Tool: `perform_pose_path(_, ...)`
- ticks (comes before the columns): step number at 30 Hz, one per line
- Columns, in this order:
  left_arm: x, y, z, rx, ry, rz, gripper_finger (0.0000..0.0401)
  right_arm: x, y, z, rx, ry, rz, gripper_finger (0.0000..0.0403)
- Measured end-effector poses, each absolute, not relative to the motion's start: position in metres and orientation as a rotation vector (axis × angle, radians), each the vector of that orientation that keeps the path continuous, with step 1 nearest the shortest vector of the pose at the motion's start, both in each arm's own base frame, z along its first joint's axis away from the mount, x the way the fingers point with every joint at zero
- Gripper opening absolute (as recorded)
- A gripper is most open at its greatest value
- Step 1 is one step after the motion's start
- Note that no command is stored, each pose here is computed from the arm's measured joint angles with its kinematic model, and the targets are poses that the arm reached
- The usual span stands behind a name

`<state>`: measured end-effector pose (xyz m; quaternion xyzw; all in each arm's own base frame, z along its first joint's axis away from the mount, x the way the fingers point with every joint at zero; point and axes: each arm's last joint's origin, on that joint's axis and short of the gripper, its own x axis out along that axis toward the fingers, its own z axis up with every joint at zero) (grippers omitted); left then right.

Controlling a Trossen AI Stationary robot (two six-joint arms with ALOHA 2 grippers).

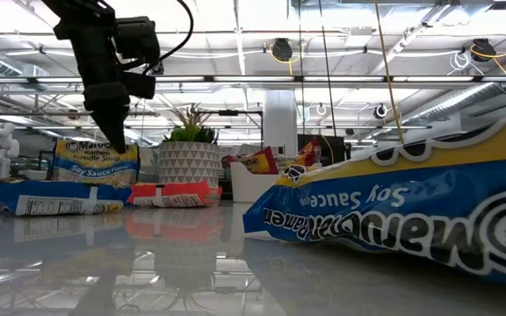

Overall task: Sort Maruchan noodles
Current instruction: Put the middle blue noodle pack into the black bin

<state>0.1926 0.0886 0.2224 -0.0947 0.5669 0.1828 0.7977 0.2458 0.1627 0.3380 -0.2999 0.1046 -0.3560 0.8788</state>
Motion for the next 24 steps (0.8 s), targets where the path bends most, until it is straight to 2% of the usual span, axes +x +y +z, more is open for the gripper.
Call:
perform_pose_path(4, 0.191, 0.088, 0.232, -0.19, 1.2, 0.379, 0.008, 0.246, 0.163, 0.338, -0.629, 0.22, -0.742, 0.0116)
perform_pose_path(15, 0.198, 0.091, 0.292, -0.033, 1.084, 0.333, 0.008, 0.246, 0.162, 0.338, -0.644, 0.226, -0.742, 0.0116)
perform_pose_path(24, 0.197, 0.093, 0.289, -0.104, 1.082, 0.379, 0.0081, 0.246, 0.162, 0.338, -0.645, 0.226, -0.743, 0.0116)
